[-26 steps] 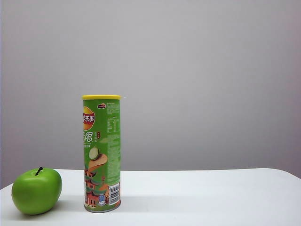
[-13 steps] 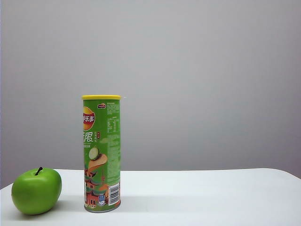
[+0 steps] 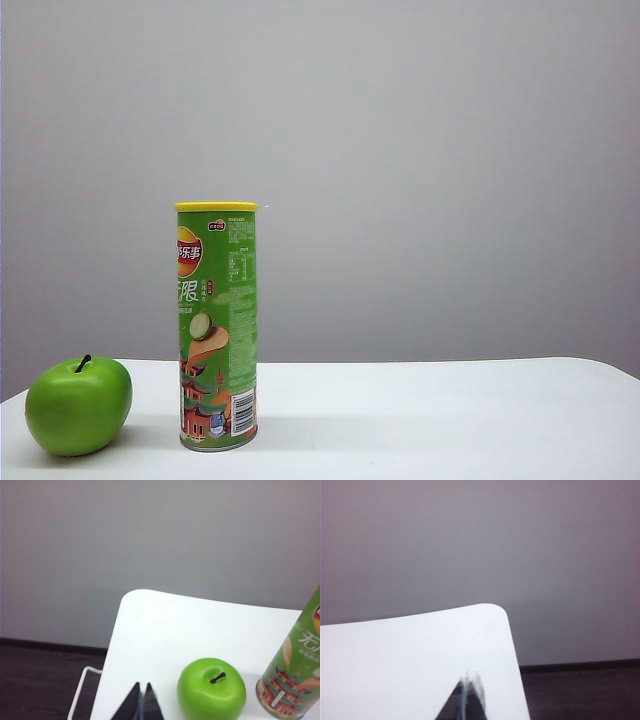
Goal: Pick up the green bucket of chips from the desk, place it near the apple, and finally stand it up.
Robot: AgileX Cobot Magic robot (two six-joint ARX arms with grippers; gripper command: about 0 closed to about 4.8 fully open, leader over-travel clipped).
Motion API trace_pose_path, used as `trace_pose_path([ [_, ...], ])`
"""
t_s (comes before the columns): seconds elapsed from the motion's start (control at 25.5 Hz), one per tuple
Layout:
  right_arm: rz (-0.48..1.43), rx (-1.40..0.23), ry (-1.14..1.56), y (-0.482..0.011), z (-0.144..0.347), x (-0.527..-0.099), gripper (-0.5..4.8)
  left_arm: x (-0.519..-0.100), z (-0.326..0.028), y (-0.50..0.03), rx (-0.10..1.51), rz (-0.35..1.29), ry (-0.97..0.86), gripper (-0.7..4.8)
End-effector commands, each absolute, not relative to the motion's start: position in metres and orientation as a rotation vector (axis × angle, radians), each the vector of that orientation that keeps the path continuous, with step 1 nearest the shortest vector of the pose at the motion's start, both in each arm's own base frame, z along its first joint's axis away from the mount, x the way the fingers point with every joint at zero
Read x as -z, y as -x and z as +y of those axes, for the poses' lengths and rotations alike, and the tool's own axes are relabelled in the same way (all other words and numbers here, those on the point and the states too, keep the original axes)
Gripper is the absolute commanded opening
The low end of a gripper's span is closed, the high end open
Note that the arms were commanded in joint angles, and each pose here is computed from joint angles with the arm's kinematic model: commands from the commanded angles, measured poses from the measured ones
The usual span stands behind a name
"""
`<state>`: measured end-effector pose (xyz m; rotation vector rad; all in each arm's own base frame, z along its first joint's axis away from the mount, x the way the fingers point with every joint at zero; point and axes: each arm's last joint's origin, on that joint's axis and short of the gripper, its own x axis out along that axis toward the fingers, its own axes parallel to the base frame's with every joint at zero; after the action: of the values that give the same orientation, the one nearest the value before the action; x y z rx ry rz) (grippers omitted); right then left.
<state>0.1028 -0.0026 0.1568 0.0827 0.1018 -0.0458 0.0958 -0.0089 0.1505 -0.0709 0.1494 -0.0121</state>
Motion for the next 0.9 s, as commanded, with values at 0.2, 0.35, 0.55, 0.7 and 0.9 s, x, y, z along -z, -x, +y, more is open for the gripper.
trace_pose_path([
  [0.2,0.213,0.050,-0.105,-0.101,-0.002,-0.145,-0.07,-0.154,-0.009,-0.096,0.009,0.113,0.044,-0.05],
  [0.35,0.271,0.053,-0.104,-0.100,-0.002,-0.139,-0.06,-0.154,-0.009,-0.096,0.008,0.115,0.046,-0.01],
  [0.55,0.276,0.055,-0.104,-0.100,-0.003,-0.139,-0.06,-0.154,-0.010,-0.096,0.035,0.119,0.049,-0.01],
  [0.7,0.276,0.055,-0.104,-0.100,-0.003,-0.139,-0.06,-0.153,-0.010,-0.096,0.035,0.120,0.049,-0.01],
  [0.9,0.276,0.055,-0.104,-0.100,-0.003,-0.139,-0.06,-0.153,-0.010,-0.096,0.035,0.121,0.049,-0.01],
])
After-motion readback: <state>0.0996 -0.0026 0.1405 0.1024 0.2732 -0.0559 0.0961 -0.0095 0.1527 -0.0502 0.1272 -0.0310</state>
